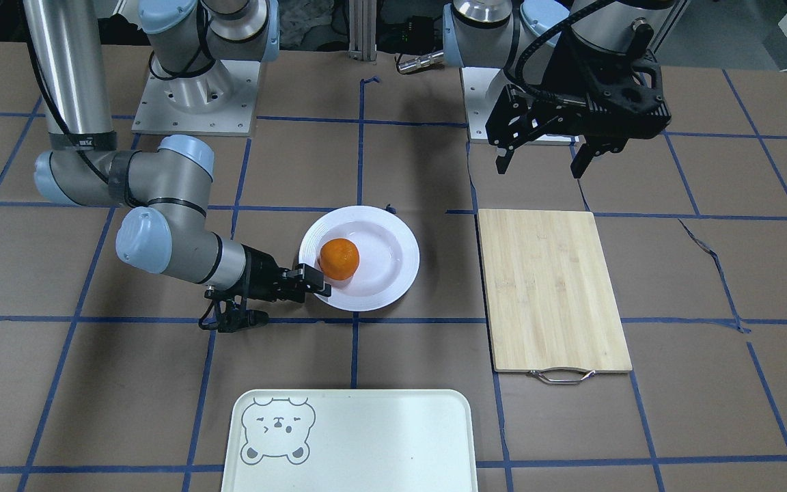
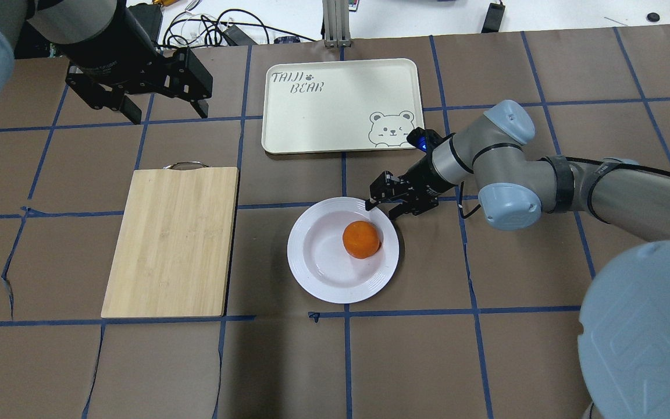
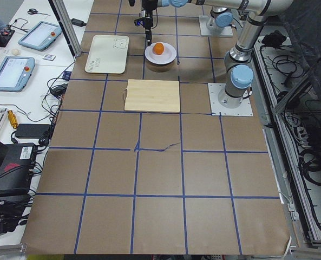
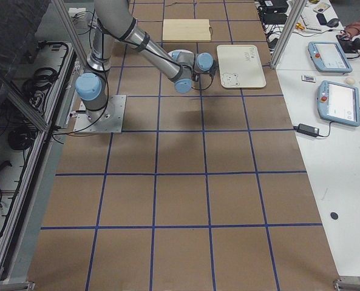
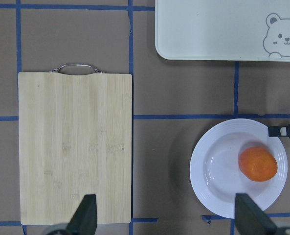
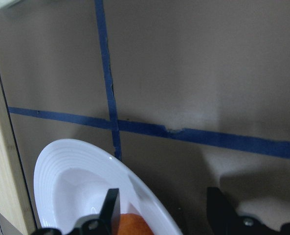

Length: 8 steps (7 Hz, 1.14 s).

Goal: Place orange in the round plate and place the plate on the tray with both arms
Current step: 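Grasp the bowl rim nearest the tray with the right gripper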

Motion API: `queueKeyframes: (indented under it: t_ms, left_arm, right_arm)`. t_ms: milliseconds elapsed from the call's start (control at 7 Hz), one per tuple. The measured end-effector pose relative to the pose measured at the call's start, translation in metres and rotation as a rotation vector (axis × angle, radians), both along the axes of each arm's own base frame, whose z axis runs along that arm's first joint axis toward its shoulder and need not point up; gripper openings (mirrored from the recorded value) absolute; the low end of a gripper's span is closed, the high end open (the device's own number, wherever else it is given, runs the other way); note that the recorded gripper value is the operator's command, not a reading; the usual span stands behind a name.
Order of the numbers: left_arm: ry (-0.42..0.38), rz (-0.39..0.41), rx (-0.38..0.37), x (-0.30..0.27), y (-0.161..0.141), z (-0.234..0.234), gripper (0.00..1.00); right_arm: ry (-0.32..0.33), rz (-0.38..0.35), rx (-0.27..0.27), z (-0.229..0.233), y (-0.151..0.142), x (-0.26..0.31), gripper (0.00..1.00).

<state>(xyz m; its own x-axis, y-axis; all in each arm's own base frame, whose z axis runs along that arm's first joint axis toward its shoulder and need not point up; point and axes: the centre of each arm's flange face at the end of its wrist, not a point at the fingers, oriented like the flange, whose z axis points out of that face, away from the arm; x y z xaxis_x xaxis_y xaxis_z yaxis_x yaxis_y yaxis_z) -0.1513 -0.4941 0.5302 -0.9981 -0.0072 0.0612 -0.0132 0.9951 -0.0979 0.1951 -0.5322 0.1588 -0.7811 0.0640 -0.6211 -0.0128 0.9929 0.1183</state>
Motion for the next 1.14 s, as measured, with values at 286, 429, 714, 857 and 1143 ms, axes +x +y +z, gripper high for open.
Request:
queueKeyframes:
  t_ms: [286, 429, 714, 857, 1143]
  left_arm:
    - [0.000, 0.000, 0.000, 0.000, 0.000, 0.000, 1.00]
    - [0.000, 0.000, 0.000, 0.000, 0.000, 0.000, 1.00]
    - [0.000, 0.001, 0.000, 0.001, 0.000, 0.000, 1.00]
    - [0.000, 0.001, 0.001, 0.001, 0.000, 0.000, 1.00]
    - [0.000, 0.000, 0.001, 0.000, 0.000, 0.000, 1.00]
  right_arm:
    - [-0.001, 0.022, 0.003, -0.001, 0.005, 0.012, 0.63]
    - [-0.001, 0.026, 0.004, -0.002, 0.006, 0.014, 0.60]
    - [0.000, 0.040, 0.005, -0.002, 0.009, 0.021, 0.23]
    - [0.000, 0.046, 0.003, -0.002, 0.010, 0.024, 0.03]
    - [-0.003, 0.071, -0.020, -0.001, 0.009, 0.025, 0.00]
